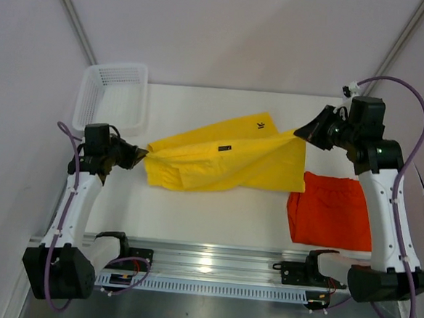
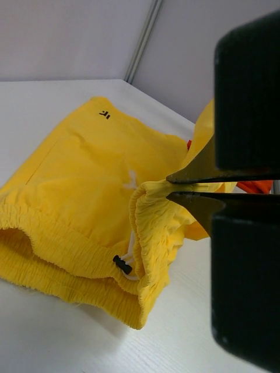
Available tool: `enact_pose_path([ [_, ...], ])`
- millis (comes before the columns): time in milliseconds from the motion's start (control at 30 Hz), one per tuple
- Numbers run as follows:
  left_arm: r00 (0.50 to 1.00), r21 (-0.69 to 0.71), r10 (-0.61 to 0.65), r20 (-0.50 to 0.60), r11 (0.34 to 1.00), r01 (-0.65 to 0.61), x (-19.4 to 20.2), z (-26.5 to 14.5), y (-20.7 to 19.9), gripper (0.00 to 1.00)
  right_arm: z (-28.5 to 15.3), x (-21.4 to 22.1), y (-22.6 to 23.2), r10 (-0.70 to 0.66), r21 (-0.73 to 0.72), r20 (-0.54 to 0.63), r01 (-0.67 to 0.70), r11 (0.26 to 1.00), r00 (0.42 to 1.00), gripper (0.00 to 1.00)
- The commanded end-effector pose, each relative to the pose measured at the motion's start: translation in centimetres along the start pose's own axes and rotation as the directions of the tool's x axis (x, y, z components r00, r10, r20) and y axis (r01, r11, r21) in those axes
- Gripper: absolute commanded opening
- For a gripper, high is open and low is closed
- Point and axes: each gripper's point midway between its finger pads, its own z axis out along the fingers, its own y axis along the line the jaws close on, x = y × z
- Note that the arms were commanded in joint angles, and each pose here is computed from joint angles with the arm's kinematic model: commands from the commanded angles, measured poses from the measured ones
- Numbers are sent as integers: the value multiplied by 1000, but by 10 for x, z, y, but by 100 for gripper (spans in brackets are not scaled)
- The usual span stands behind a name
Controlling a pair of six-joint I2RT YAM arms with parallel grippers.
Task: Fold and stack the shorts
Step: Fold the shorts
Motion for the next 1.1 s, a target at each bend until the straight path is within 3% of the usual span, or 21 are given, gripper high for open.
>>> enact_pose_path([
  [0,996,63,-4,85,998,-2,-31,6,-33,0,23,-22,3,-22,-39,9,22,999,1000,0],
  [367,999,-19,-28,45,999,29,-62,72,-53,0,115,-61,-21,26,-30,-44,-27,999,999,0],
  [867,978,116,-105,178,990,85,-116,72,-111,0,182,-102,-37,93,-43,-51,-95,995,994,0],
  [1067,979,171,-110,172,982,80,-131,115,-140,0,213,-101,-63,160,1,-39,-160,987,986,0],
])
